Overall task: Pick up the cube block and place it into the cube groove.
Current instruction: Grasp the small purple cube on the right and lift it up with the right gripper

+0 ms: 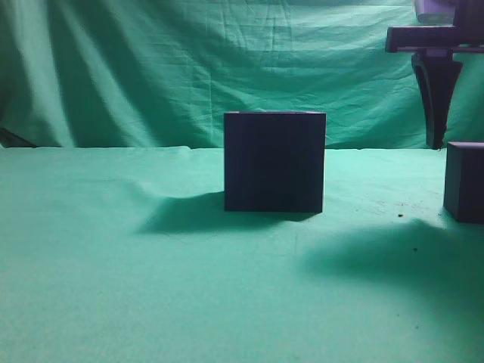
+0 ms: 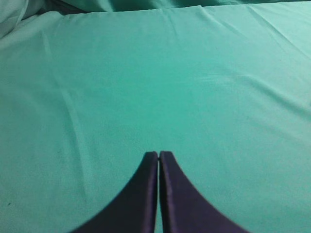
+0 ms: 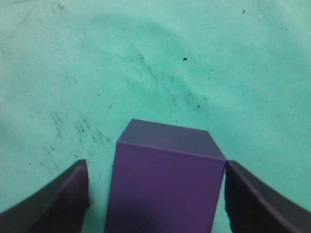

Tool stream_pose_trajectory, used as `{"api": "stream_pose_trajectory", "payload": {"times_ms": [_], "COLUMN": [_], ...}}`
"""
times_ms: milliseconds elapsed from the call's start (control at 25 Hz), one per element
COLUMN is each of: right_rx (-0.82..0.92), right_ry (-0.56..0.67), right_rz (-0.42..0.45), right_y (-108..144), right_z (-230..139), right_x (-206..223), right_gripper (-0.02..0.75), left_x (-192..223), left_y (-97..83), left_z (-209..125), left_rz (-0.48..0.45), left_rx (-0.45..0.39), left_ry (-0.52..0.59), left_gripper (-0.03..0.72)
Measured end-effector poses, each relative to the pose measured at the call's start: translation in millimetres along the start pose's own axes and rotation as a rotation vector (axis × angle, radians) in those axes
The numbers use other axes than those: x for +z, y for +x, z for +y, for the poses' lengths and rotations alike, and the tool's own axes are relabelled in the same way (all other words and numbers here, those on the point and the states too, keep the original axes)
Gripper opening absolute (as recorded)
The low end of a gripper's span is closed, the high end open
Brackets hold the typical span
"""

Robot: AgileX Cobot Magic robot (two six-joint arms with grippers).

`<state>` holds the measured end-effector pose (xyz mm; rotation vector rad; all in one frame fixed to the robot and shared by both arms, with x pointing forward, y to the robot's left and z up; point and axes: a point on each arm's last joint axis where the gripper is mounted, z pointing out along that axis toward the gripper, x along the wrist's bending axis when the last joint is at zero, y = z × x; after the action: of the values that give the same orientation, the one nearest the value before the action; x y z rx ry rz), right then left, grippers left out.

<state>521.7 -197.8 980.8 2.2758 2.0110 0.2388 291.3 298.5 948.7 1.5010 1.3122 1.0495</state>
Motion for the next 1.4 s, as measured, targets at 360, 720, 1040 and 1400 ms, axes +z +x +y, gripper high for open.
{"api": "stream_pose_trajectory", "payload": {"times_ms": [360,720,1040,1400], "right_rx": [-0.003,0.007,0.010,-0.242], "right_ry": [0.043,0.052,0.078,-0.072], "right_rz": [-0.024,-0.028,-0.043,0.026], "right_y": [0,1,3,38], "right_z": [0,1,7,54], "right_x": [13,15,6,-93], "right_gripper": [0.528,0.422,0.436,0.436], "left_x": [0,0,0,0], "left_y": [0.0,0.0,0.0,0.0], "left_z": [0,0,0,0], "left_rz": [0.000,0.000,0.000,0.000], "left_rx": [0.000,0.000,0.000,0.000], "left_ry": [0.000,0.000,0.000,0.000], "left_gripper": [0.000,0.000,0.000,0.000]}}
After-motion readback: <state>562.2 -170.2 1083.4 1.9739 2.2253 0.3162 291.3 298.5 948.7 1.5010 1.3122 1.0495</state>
